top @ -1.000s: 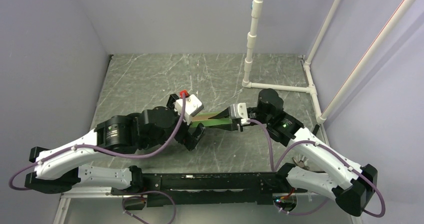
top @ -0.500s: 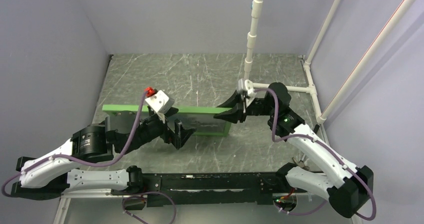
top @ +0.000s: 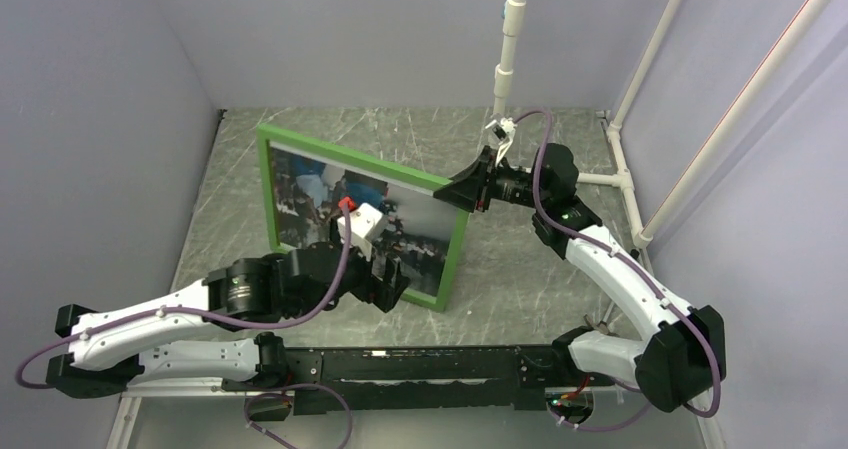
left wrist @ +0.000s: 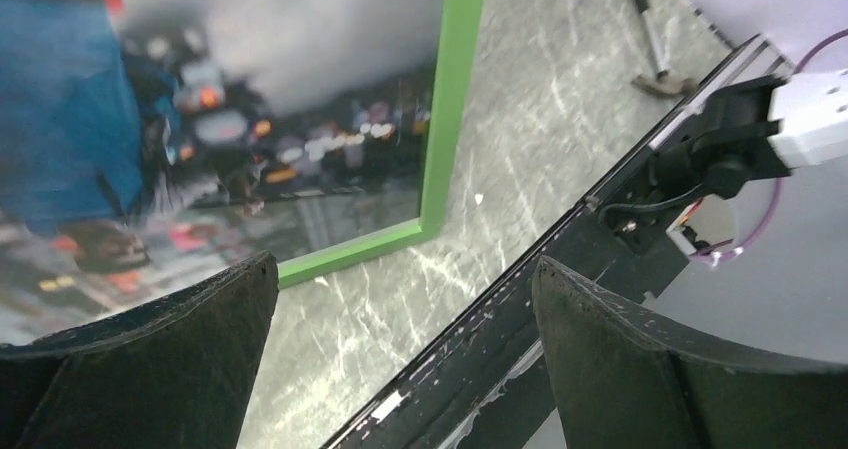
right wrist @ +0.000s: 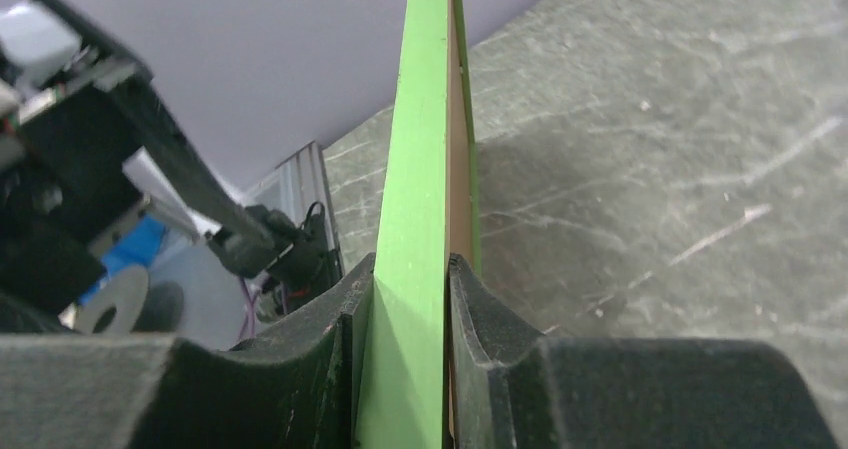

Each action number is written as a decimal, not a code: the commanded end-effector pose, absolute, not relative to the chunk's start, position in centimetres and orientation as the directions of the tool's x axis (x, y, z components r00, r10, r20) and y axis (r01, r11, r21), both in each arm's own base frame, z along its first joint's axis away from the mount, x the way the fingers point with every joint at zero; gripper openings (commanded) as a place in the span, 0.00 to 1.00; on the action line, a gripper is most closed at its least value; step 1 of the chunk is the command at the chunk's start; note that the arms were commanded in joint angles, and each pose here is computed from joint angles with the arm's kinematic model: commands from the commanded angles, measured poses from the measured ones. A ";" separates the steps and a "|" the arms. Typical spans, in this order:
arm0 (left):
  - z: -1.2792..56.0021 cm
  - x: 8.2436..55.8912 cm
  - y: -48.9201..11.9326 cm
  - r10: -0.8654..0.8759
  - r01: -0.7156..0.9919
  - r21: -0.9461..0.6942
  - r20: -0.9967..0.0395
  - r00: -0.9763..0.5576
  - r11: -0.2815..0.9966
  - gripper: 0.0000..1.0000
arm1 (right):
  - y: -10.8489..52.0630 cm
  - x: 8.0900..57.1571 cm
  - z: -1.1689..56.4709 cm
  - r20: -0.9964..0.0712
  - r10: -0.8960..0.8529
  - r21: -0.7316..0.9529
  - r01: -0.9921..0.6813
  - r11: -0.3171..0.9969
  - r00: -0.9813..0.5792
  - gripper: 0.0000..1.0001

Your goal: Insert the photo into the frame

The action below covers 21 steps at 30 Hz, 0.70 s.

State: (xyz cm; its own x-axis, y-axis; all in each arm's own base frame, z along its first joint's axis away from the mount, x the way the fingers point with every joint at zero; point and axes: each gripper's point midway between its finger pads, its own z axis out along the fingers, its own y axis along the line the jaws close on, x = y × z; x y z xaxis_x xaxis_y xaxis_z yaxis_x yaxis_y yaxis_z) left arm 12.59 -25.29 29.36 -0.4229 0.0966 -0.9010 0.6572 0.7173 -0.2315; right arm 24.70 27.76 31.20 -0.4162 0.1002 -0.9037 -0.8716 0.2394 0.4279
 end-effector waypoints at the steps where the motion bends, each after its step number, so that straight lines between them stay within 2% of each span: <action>1: 28.5 13.0 -26.1 -0.030 0.575 -0.346 -0.873 -0.487 0.741 0.99 | 26.3 25.9 27.5 -0.727 0.186 0.674 -0.636 0.375 -0.661 0.00; 5: 25.4 13.4 -25.6 -0.056 0.480 -0.374 -0.830 -0.555 0.793 0.99 | 24.6 27.3 23.8 -0.598 0.223 0.760 -0.458 0.461 -0.770 0.00; 8: 22.0 13.3 -24.9 -0.086 0.384 -0.411 -0.767 -0.636 0.827 0.99 | 23.7 27.5 21.3 -0.536 0.247 0.795 -0.384 0.470 -0.807 0.00; 14: 14.4 12.4 -23.0 -0.204 0.174 -0.508 -0.603 -0.771 0.844 0.96 | 21.3 27.6 16.3 -0.515 0.322 0.775 -0.270 0.572 -0.795 0.00; 21: 9.9 12.0 -19.5 -0.389 -0.062 -0.569 -0.474 -0.790 0.820 0.93 | 19.0 26.1 10.8 -0.455 0.367 0.754 -0.132 0.643 -0.811 0.00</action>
State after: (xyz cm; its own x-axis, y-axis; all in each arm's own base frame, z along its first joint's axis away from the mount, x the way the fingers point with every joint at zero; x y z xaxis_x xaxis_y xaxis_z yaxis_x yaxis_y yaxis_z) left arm 12.11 -19.78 9.76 -0.7910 -0.2072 -0.5757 0.0914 0.8903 -0.4460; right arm 26.22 21.71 15.74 -0.8259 0.3210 -0.4635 -0.2596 0.5132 0.8181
